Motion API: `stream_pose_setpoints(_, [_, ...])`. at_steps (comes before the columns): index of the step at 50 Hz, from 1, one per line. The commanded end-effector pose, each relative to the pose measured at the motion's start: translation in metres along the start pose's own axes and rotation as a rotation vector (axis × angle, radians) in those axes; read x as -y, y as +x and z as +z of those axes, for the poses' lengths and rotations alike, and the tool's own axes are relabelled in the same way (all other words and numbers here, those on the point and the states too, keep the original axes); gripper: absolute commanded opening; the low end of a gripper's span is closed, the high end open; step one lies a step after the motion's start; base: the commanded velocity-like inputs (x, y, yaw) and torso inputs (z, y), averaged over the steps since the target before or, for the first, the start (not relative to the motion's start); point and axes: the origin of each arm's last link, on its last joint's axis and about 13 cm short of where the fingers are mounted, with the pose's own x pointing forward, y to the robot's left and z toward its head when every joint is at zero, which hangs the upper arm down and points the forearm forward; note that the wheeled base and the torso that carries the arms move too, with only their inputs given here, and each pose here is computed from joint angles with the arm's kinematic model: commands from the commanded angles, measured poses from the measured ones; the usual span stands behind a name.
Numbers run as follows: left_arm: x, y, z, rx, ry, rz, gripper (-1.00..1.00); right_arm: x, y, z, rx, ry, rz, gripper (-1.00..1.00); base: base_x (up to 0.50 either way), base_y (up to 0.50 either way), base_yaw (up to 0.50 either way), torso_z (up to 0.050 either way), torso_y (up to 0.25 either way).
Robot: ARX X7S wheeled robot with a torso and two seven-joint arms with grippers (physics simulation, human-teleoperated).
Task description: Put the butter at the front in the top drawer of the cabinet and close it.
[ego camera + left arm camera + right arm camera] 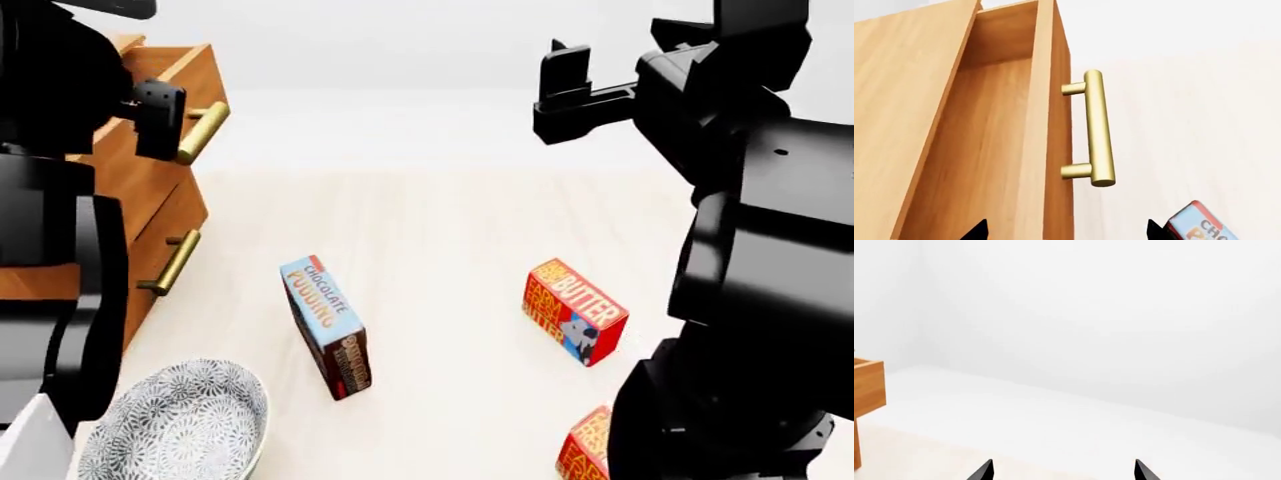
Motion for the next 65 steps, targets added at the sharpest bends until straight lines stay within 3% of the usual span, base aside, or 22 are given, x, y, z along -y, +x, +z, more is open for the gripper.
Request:
stream_pose_setpoints(1, [0.003,0.015,-0.007,-0.03,-0.014,-0.032,1.0,0.001,0.002,-0.005,-0.012,0.006,-0.004,1.0,0.0,0.0,0.0,0.0,0.0])
stream_pose_setpoints(14, [0.006,0.023,-0.019,-0.064,-0.034,-0.102,1.0,-0.002,0.003,-0.005,-0.02,0.002,0.001,1.0,0.0,0.0,0.0,0.0,0.0])
stream_pose_setpoints(29, [0.025,0.019,-0.014,-0.057,0.095,-0.23,1.0,-0.002,0.002,-0.004,-0.018,0.003,0.002,1.0,0.0,0.0,0.0,0.0,0.0])
stream_pose_setpoints(40, [0.039,0.019,0.0,-0.018,0.132,-0.279,1.0,-0.002,0.001,-0.004,-0.014,0.005,0.003,1.0,0.0,0.0,0.0,0.0,0.0])
stream_pose_setpoints(48, [0.055,0.03,0.007,-0.003,0.158,-0.332,1.0,-0.001,0.0,-0.007,-0.017,0.01,0.003,1.0,0.0,0.0,0.0,0.0,0.0])
stream_pose_setpoints(65, [0.1,0.051,0.014,0.043,0.285,-0.547,1.0,0.001,-0.001,-0.009,-0.02,0.016,-0.007,1.0,0.0,0.0,0.0,0.0,0.0])
